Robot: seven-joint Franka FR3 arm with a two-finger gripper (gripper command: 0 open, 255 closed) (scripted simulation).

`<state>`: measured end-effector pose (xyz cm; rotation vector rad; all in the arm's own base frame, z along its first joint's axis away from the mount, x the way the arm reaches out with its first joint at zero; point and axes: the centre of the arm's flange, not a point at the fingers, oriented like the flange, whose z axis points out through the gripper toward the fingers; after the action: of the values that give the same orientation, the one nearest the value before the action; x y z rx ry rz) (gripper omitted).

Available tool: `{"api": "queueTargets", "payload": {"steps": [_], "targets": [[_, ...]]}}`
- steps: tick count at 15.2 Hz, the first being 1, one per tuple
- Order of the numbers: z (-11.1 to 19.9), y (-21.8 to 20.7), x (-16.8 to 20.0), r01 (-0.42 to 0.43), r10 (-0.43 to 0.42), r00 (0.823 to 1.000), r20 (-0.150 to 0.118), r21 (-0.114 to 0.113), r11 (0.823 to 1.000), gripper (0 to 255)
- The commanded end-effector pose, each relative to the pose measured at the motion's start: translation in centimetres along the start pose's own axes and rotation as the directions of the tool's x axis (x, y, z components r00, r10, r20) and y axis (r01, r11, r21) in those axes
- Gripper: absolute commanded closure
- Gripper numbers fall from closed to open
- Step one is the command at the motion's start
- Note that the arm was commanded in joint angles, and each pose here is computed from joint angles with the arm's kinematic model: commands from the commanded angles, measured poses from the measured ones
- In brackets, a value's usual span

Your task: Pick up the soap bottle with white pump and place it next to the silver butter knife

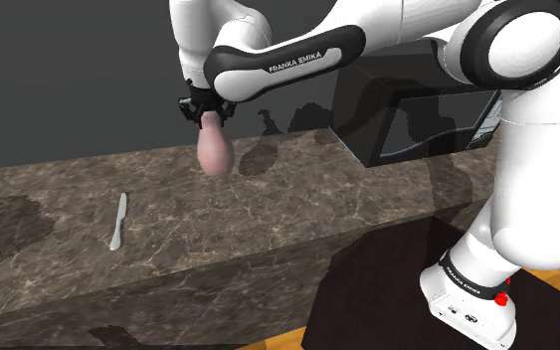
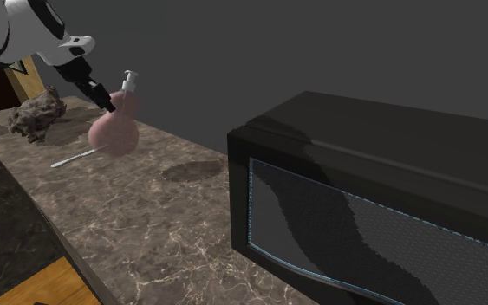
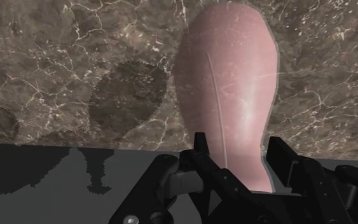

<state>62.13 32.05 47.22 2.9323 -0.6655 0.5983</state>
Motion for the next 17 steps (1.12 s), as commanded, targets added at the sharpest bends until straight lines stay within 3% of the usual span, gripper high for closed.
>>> {"api": "queueTargets", "payload": {"steps": [1, 6, 17], "targets": [[1.0, -2.4, -0.7, -0.002, 0.002, 1.000, -0.002, 0.000, 1.000, 255], [3.5, -8.1, -2.7, -0.002, 0.002, 1.000, -0.002, 0.000, 1.000, 255], [8.8, -8.1, -5.0, -0.002, 0.002, 1.000, -0.002, 0.000, 1.000, 255]]}}
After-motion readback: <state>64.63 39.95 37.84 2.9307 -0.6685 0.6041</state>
